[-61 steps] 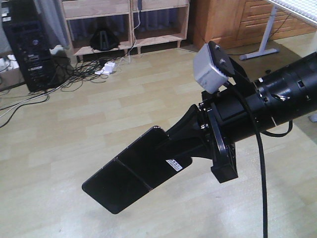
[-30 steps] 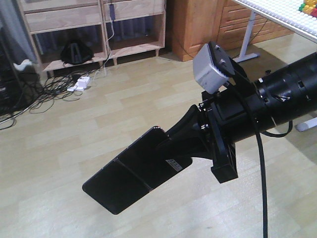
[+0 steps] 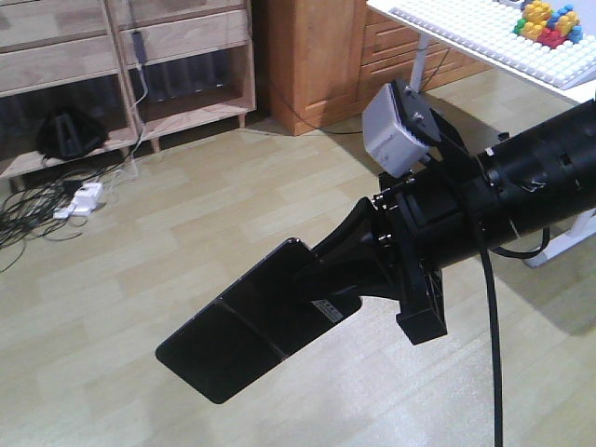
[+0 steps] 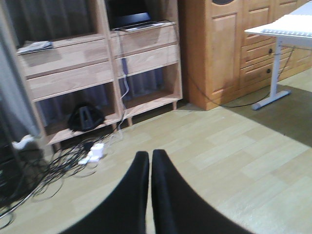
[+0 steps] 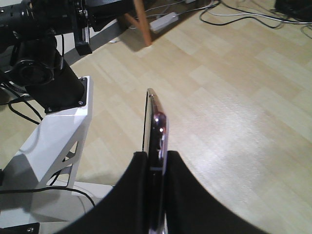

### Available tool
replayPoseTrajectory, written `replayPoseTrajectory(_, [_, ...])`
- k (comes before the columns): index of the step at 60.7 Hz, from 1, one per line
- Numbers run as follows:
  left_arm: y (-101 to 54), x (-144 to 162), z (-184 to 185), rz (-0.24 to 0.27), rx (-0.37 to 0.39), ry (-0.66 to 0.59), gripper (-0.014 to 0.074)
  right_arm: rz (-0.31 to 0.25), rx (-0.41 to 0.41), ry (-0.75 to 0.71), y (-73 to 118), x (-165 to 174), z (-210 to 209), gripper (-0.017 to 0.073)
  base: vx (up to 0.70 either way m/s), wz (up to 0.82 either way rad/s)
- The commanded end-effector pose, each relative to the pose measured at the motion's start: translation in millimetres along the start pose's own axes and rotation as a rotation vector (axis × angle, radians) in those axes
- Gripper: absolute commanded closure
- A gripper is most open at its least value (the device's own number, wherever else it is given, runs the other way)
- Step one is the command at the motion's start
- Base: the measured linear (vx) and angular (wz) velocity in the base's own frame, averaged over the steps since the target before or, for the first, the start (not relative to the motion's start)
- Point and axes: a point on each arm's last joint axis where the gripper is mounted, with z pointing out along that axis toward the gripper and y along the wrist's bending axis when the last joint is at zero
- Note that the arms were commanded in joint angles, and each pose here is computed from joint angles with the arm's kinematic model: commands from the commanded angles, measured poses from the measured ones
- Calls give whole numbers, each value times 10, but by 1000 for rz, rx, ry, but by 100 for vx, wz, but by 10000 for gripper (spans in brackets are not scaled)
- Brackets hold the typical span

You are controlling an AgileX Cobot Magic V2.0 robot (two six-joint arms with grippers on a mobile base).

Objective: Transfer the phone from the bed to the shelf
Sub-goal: 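Drive toward the wooden shelf unit with the laptop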

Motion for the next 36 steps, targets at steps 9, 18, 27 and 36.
replayPoseTrajectory(9, [15,-145,-31,-14,-7,-108,592,-27,-59,-75,171,-146,-120,561,42,-22])
replayPoseTrajectory(18, [15,-145,-31,-14,-7,-108,592,-27,-59,-75,171,-146,-120,561,42,-17])
replayPoseTrajectory(27, [15,-145,-31,-14,-7,-108,592,-27,-59,-75,171,-146,-120,561,43,-10])
replayPoseTrajectory(36, [15,-145,-31,-14,-7,-108,592,-27,-59,-75,171,-146,-120,561,44,-5])
